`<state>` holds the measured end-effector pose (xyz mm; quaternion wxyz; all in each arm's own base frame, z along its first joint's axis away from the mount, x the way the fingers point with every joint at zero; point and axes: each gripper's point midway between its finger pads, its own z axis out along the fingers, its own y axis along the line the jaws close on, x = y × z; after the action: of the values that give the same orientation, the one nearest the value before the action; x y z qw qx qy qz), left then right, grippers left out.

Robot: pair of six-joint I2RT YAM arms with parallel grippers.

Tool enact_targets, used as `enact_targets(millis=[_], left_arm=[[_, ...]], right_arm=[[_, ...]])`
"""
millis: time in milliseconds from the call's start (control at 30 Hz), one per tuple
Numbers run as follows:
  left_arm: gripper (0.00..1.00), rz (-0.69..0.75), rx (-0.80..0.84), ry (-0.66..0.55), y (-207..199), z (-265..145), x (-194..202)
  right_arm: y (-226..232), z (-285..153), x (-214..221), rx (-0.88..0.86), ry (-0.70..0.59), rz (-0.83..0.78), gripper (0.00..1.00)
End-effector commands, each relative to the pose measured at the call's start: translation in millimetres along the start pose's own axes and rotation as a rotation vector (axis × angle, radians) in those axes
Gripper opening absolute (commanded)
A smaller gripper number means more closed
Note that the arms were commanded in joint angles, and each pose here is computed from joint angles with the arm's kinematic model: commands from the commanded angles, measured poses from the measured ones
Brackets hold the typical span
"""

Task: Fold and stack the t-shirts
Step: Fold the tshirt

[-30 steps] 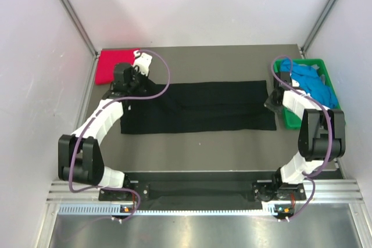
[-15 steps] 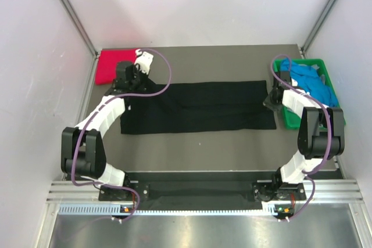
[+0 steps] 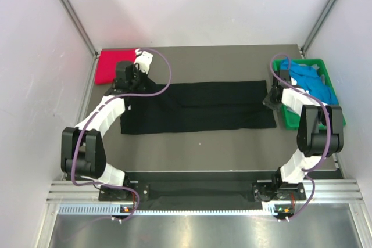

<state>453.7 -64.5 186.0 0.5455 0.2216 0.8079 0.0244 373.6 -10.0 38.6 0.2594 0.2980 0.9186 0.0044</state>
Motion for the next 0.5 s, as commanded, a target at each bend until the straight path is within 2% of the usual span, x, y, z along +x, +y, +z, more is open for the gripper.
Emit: enact_targets(millis=[0,300,467], left_arm=[[0.00,0.022,-0.051,-0.082,14.6,3.8,-21.8],[0.00,0.031,-0.032,-0.048,11.7,18.2,-12.4],[0.00,0.029,-0.021,-0.031,8.5,23.0,-5.0]], right_arm=[[6.7,-0.6,-26.6,-0.016,-0.066,0.009,0.00],[13.6,-0.5,-34.8,-0.041,-0.089,0.010,0.00],[10.0,0.7,-34.6,-0.021,-0.086,0.018,0.10]])
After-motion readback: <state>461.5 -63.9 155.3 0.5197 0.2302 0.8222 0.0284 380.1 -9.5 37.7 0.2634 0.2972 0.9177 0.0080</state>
